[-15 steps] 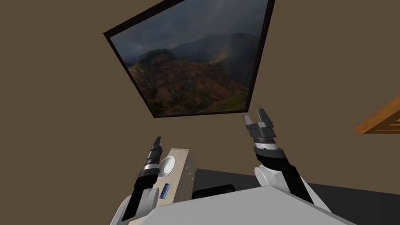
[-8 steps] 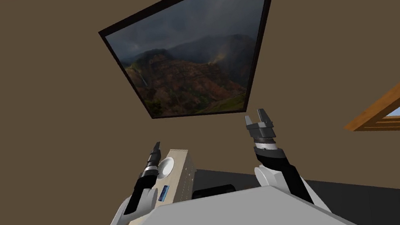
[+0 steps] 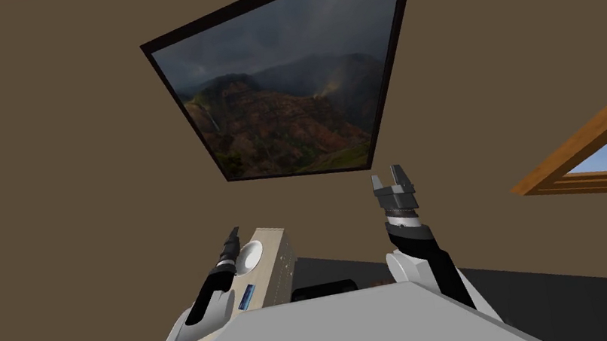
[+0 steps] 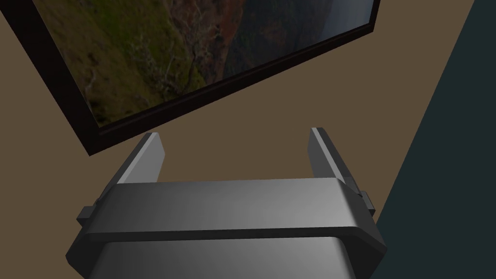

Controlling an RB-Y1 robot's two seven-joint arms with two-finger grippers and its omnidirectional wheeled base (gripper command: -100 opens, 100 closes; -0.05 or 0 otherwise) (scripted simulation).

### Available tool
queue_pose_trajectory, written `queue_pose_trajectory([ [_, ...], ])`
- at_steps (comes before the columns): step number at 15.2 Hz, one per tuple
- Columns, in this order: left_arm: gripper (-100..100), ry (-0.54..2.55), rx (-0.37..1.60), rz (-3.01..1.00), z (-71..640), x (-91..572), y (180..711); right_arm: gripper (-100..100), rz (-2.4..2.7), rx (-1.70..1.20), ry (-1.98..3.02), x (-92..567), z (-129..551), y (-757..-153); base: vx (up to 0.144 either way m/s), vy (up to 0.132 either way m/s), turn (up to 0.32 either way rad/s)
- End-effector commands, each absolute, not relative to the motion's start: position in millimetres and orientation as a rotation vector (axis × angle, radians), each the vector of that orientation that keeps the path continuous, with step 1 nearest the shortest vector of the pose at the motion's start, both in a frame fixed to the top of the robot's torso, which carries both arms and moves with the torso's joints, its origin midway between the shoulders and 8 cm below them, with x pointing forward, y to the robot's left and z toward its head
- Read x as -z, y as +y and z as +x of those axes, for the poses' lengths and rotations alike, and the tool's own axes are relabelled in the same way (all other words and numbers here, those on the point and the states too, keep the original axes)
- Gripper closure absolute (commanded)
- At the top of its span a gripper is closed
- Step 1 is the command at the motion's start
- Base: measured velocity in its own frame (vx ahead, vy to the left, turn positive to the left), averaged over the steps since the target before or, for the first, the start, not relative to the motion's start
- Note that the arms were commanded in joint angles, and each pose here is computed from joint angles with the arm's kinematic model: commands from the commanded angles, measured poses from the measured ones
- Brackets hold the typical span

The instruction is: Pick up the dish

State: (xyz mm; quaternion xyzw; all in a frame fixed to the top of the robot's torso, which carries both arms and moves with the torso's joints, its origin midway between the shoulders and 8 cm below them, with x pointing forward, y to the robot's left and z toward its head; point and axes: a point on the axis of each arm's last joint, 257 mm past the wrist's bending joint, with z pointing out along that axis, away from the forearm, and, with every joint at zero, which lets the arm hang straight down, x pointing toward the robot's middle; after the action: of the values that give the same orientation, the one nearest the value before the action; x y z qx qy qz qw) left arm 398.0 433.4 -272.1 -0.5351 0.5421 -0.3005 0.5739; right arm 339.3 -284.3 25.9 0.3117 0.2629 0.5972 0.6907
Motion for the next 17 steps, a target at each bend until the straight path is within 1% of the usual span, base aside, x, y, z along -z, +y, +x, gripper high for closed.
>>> queue_pose_trajectory([
  [1, -100, 1.281, 0.678, -1.311, 392, 290, 443, 0, 0.697, -1.335, 0.588, -26, 339, -284, 0.007, 0.007, -0.046],
  [2, -100, 1.29, 0.649, -1.376, 385, 310, 454, 0, 0.697, -1.335, 0.588, -26, 339, -284, 0.009, 0.008, -0.063],
  [3, -100, 1.29, 0.649, -1.376, 385, 310, 454, 0, 0.697, -1.335, 0.588, -26, 339, -284, 0.008, 0.008, -0.049],
  [4, -100, 1.297, 0.621, -1.441, 377, 329, 463, 0, 0.697, -1.335, 0.588, -26, 339, -284, 0.009, 0.007, -0.058],
  [6, -100, 1.297, 0.621, -1.442, 377, 329, 463, 0, 0.697, -1.335, 0.588, -26, 339, -284, 0.008, 0.006, -0.028],
  [7, -100, 1.303, 0.593, -1.508, 368, 348, 471, 0, 0.697, -1.335, 0.588, -26, 339, -284, 0.007, 0.003, -0.04],
  [8, -100, 1.303, 0.593, -1.508, 368, 348, 471, 0, 0.697, -1.335, 0.588, -26, 339, -284, 0.007, 0.005, -0.041],
  [9, -100, 1.306, 0.566, -1.574, 358, 366, 478, 0, 0.697, -1.335, 0.588, -26, 339, -284, 0.009, 0.007, -0.049],
  [10, -100, 1.307, 0.566, -1.574, 358, 367, 478, 0, 0.697, -1.335, 0.588, -26, 339, -284, 0.01, 0.007, -0.047],
  [11, -100, 1.307, 0.541, -1.637, 348, 384, 484, 0, 0.697, -1.335, 0.588, -26, 339, -284, 0.012, 0.009, -0.057],
  [12, -100, 1.309, 0.54, -1.64, 348, 385, 484, 0, 0.697, -1.335, 0.588, -26, 339, -284, 0.012, 0.01, -0.045],
  [13, -100, 1.309, 0.515, -1.704, 337, 402, 488, 0, 0.697, -1.335, 0.588, -26, 339, -284, 0.014, 0.01, -0.053],
  [14, -100, 1.309, 0.515, -1.705, 337, 402, 488, 0, 0.697, -1.335, 0.588, -26, 339, -284, 0.015, 0.01, -0.043],
  [17, -100, 1.305, 0.47, -1.829, 316, 434, 493, 0, 0.697, -1.335, 0.588, -26, 339, -284, 0.017, 0.01, -0.051],
])
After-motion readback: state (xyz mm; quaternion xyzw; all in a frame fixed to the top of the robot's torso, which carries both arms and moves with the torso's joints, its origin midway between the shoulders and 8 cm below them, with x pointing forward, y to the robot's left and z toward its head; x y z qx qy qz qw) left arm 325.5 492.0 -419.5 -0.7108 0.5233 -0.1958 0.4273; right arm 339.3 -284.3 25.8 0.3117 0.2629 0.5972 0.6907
